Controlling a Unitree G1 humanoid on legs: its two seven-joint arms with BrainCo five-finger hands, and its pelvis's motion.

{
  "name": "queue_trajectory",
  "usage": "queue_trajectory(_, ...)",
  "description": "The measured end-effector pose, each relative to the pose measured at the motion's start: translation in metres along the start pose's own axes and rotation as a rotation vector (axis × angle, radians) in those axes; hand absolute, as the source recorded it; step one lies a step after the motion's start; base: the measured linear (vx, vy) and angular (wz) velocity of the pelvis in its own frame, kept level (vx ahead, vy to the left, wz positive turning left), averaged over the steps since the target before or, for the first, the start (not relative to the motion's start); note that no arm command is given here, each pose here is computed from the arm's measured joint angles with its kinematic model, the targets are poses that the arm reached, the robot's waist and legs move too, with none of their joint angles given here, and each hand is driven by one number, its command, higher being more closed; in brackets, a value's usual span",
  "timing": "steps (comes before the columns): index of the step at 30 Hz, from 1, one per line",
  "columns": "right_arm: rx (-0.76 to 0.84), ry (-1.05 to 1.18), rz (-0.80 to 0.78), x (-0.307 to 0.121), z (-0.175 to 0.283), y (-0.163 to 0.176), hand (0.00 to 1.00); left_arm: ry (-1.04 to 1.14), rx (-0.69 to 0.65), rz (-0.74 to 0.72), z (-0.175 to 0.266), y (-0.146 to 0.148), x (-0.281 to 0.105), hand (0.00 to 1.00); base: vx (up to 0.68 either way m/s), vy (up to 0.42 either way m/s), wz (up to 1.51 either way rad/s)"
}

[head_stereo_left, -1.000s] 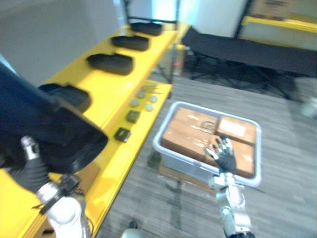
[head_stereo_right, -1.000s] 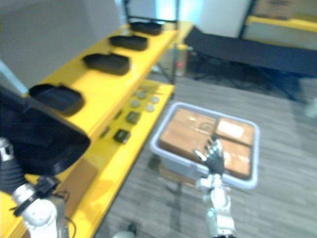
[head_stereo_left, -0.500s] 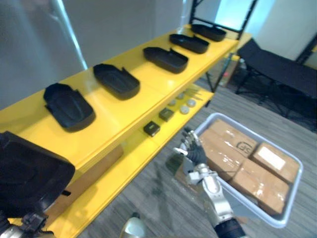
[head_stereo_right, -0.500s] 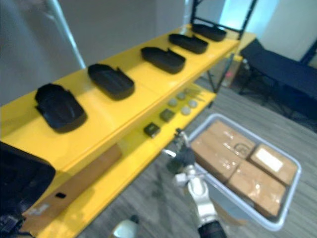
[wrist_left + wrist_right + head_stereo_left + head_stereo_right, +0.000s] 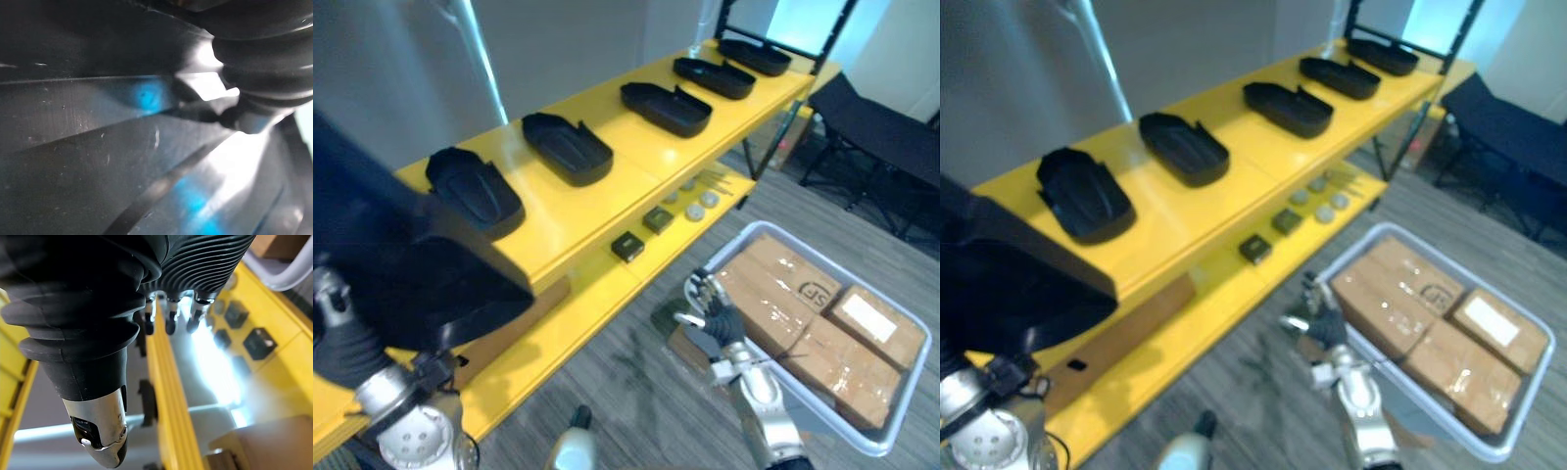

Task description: Walk over and take plastic housings, then place them on the shelf

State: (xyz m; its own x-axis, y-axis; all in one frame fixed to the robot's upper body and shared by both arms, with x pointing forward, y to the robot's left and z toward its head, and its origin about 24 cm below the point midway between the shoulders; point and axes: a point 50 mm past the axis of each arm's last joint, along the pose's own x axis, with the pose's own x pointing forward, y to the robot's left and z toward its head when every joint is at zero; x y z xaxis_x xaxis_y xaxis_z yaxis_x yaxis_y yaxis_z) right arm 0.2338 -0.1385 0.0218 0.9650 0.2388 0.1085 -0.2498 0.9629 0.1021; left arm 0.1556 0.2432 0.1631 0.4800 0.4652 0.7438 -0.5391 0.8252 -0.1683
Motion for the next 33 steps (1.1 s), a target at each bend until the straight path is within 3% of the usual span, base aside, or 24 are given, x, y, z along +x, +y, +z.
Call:
queue_trajectory(6, -0.085, -0.043, 0.183, 0.009, 0.014, -0.001, 0.0, 0.08, -0.021, 0.008, -0.009, -0.005, -0.013, 1.0, -0.12, -0.095, 0.0)
queue_trajectory(9, -0.054, -0.042, 0.215, 0.003, 0.014, 0.001, 0.0, 0.083, 0.0, -0.025, -0.008, -0.006, -0.017, 1.0, -0.13, -0.032, 0.25)
queue_trajectory(17, 0.029, -0.159, 0.161, 0.011, 0.028, 0.007, 0.0, -0.046, 0.079, -0.048, 0.004, 0.001, -0.006, 1.0, 0.06, 0.078, 0.45)
queue_trajectory(24, -0.069, -0.309, 0.076, 0.025, 0.055, -0.008, 0.0, -0.149, 0.143, -0.05, 0.008, 0.005, 0.02, 1.0, 0.25, 0.126, 0.41)
queue_trajectory(29, -0.163, -0.596, 0.016, 0.035, 0.123, -0.013, 0.0, -0.086, 0.117, 0.0, -0.022, -0.009, 0.042, 1.0, 0.23, -0.079, 0.93)
queue_trajectory(33, -0.146, -0.771, 0.051, 0.035, 0.161, -0.007, 0.0, 0.05, 0.143, 0.055, -0.036, -0.005, 0.024, 1.0, 0.2, -0.353, 1.13)
